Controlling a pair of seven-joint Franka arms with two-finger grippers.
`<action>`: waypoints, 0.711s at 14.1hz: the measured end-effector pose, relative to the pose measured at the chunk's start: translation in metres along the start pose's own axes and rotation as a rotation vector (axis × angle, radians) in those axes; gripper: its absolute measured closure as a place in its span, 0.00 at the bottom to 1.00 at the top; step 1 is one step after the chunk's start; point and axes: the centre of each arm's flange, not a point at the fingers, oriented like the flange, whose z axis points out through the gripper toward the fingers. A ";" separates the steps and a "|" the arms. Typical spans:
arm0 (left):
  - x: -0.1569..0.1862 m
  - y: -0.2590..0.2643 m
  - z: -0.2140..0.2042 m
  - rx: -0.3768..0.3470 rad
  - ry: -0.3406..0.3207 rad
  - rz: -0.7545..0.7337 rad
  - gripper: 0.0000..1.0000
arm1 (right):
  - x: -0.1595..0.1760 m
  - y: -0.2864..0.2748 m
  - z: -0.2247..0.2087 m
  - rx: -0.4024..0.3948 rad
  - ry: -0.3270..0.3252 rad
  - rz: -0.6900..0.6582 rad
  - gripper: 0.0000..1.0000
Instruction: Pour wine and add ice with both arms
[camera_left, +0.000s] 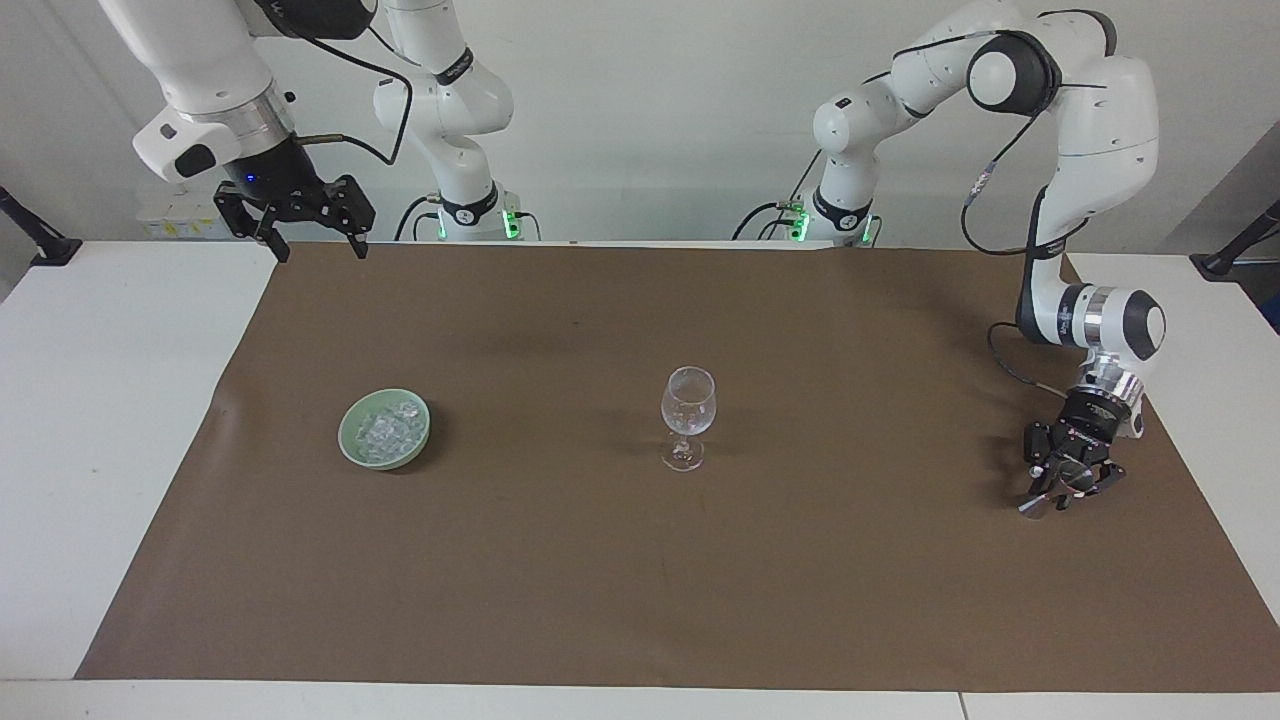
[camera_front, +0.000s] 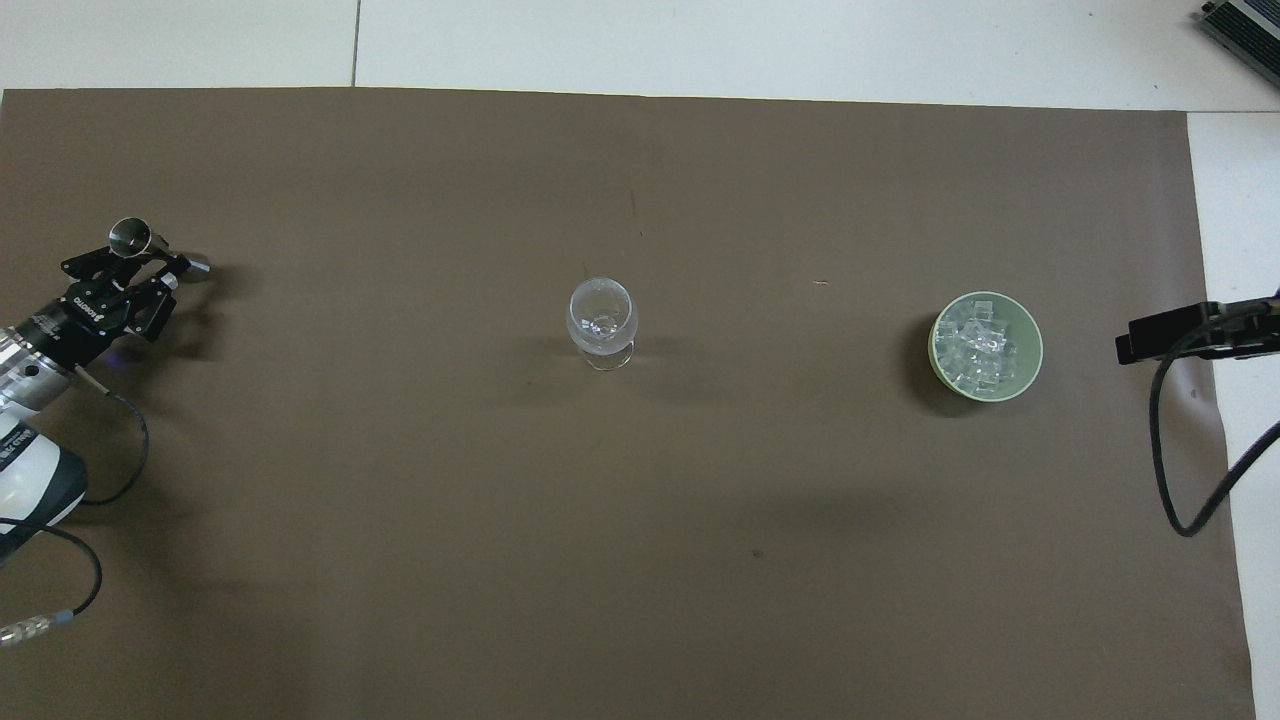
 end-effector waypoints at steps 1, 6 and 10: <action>0.000 0.000 0.000 0.000 0.000 0.000 0.61 | 0.000 0.000 0.000 0.000 0.000 0.000 0.00; 0.000 0.000 0.000 0.000 0.000 -0.001 0.65 | 0.000 0.000 0.000 0.000 0.000 0.000 0.00; 0.000 0.000 0.000 -0.001 0.000 -0.002 0.69 | 0.000 0.000 0.000 0.000 0.000 0.000 0.00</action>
